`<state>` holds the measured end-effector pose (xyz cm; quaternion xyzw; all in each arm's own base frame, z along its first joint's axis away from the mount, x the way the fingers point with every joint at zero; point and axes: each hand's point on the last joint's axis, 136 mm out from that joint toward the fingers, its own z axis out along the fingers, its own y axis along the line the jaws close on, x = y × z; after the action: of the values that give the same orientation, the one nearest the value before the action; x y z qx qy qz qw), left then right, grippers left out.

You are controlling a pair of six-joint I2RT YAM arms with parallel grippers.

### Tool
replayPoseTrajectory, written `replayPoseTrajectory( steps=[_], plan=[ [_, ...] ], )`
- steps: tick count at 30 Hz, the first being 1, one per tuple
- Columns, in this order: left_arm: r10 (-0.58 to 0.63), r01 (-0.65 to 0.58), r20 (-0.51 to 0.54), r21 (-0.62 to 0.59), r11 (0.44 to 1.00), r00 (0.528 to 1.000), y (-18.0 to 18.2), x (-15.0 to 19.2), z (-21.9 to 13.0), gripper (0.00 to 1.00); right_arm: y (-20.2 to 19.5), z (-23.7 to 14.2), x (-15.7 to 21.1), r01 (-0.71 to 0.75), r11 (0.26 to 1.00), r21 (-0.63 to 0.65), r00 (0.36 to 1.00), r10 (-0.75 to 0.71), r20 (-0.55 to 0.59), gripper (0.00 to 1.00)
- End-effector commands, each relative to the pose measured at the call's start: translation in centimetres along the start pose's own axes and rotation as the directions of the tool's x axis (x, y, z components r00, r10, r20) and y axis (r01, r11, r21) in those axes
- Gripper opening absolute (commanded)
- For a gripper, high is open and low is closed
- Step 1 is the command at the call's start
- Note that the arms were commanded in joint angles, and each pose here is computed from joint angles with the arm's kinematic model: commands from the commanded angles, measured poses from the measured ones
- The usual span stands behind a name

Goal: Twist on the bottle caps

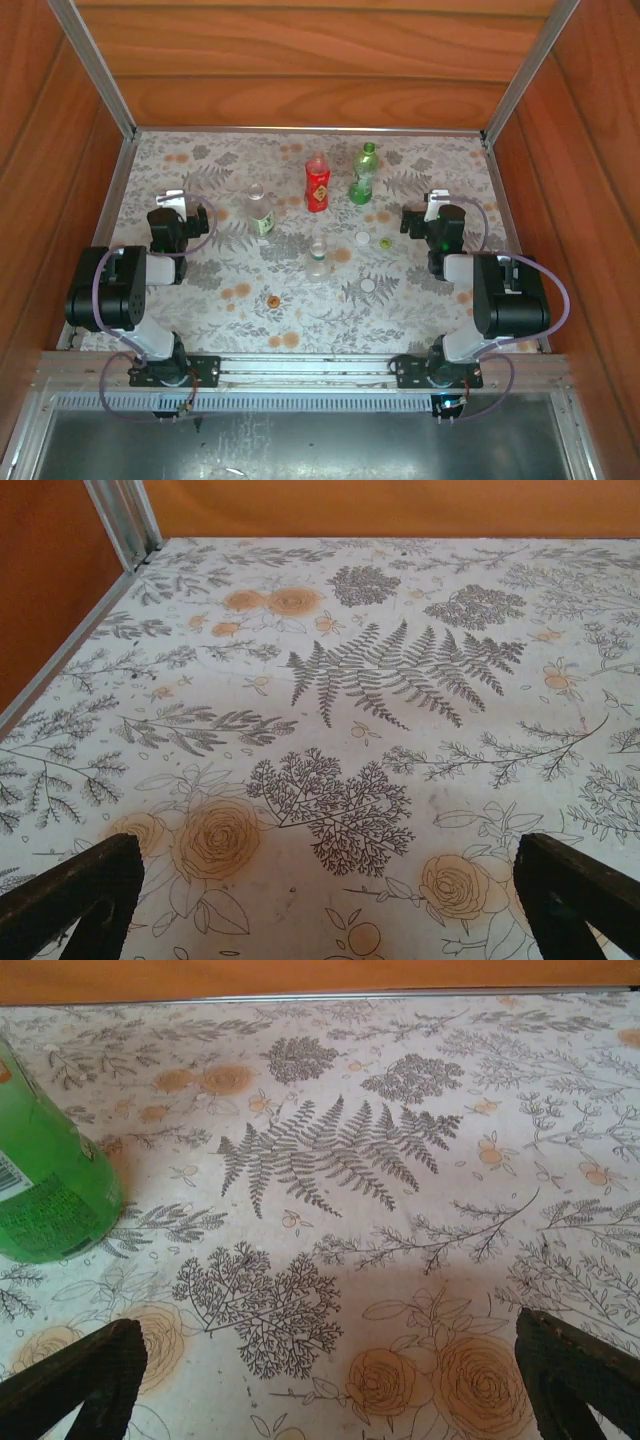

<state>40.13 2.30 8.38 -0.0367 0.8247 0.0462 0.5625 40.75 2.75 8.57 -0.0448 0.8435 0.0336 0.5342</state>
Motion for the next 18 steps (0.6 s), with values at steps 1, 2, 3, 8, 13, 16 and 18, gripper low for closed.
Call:
replayPoseTrajectory(
  steps=[1, 2, 3, 8, 13, 16, 18],
  plan=[
    [-0.006, 0.006, -0.005, 0.006, 1.0, 1.0, -0.01, 0.15, -0.37, 1.0, -0.16, -0.46, -0.38, -0.007, 1.0, -0.003, 1.0, 0.007, 0.01, 1.0],
    [-0.005, 0.005, -0.006, 0.006, 1.0, 1.0, -0.03, 0.16, -0.36, 1.0, -0.12, -0.45, -0.38, -0.007, 1.0, -0.004, 1.0, 0.007, 0.01, 1.0],
    [-0.005, 0.005, -0.004, 0.006, 1.0, 1.0, -0.03, 0.1, -0.38, 1.0, -0.15, -0.43, -0.34, -0.009, 1.0, -0.003, 1.0, 0.009, 0.009, 1.0],
    [-0.007, 0.007, -0.006, 0.005, 1.0, 1.0, -0.02, 0.16, -0.36, 1.0, -0.14, -0.41, -0.35, -0.01, 1.0, -0.003, 1.0, 0.01, 0.01, 1.0],
    [-0.011, 0.012, -0.007, 0.004, 1.0, 1.0, 0.05, 0.18, -0.33, 1.0, -0.12, -0.44, -0.33, -0.01, 1.0, -0.004, 1.0, 0.01, 0.01, 1.0],
    [-0.012, 0.012, -0.008, 0.004, 1.0, 1.0, 0.08, 0.2, -0.26, 1.0, -0.15, -0.4, -0.34, -0.01, 1.0, -0.004, 1.0, 0.01, 0.009, 1.0],
    [-0.013, 0.013, -0.006, 0.003, 1.0, 1.0, 0.1, 0.11, -0.29, 1.0, -0.17, -0.4, -0.34, -0.01, 1.0, -0.003, 1.0, 0.011, 0.009, 1.0]
  ],
)
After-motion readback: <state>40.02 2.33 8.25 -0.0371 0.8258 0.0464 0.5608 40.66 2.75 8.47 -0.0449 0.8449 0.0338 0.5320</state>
